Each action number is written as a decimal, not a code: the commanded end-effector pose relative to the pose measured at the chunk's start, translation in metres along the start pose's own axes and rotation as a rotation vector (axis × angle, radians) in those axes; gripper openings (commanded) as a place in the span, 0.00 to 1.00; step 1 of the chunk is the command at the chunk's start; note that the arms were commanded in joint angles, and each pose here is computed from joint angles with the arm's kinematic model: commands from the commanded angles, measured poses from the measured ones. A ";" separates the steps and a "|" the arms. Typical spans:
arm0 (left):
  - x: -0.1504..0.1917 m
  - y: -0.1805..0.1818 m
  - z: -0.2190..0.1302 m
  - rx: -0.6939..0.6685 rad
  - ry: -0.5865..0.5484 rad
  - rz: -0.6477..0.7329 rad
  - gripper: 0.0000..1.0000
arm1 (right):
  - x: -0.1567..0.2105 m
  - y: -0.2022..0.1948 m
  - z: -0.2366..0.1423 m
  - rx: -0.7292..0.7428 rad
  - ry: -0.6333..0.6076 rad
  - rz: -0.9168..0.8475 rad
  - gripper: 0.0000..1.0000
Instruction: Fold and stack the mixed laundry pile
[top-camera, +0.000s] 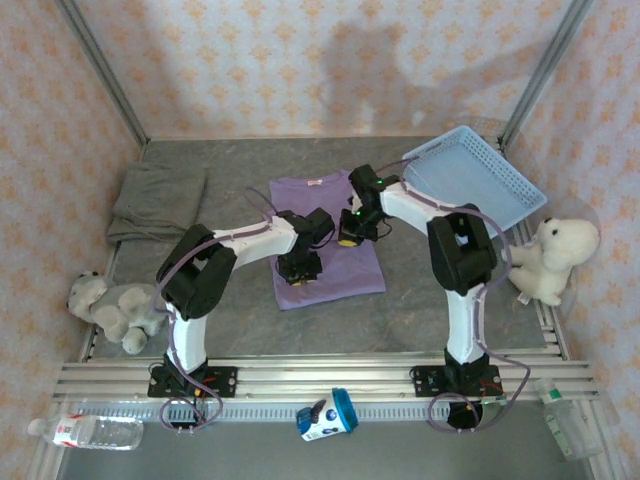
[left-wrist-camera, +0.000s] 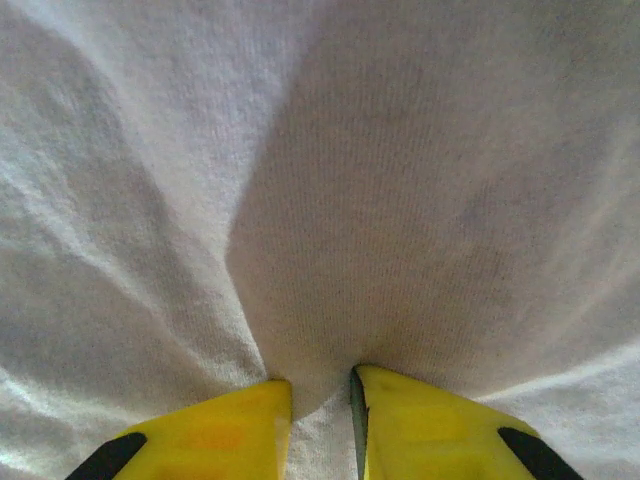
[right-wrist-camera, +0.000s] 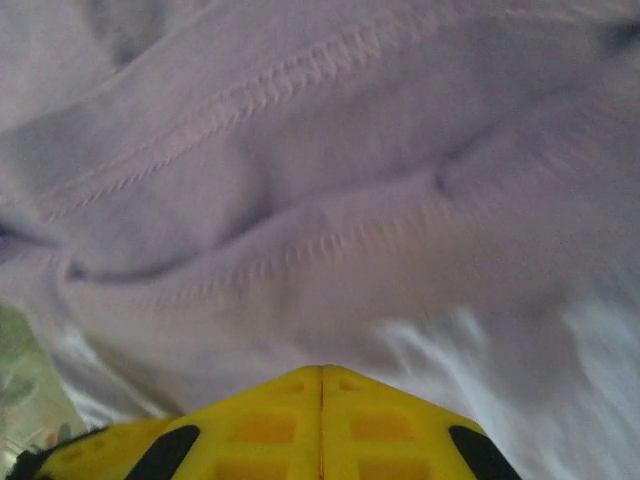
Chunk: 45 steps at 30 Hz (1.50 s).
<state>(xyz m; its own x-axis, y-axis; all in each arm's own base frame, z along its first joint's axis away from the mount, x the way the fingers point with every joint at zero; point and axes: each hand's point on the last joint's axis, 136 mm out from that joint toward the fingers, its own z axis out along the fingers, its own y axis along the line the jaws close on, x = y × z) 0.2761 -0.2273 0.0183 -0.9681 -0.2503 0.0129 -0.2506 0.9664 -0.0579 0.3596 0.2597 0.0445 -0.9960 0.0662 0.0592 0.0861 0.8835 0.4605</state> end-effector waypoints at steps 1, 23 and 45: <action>0.002 0.021 0.019 -0.104 0.012 0.047 0.24 | -0.011 0.001 0.015 -0.003 0.016 0.041 0.08; -0.034 0.003 -0.020 -0.047 -0.074 0.093 0.30 | -0.086 0.007 -0.041 -0.052 -0.198 0.092 0.11; -0.185 0.001 -0.017 -0.034 -0.250 -0.068 0.27 | 0.079 -0.110 0.001 0.252 0.106 0.149 0.12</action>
<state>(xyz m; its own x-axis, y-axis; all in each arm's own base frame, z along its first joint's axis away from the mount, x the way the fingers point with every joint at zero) 0.4267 -0.2139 0.0257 -0.9497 -0.2809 -0.1382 -0.2678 0.9576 -0.1063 0.2978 0.1945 0.0200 -0.9720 0.1723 0.1595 0.2184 0.9129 0.3448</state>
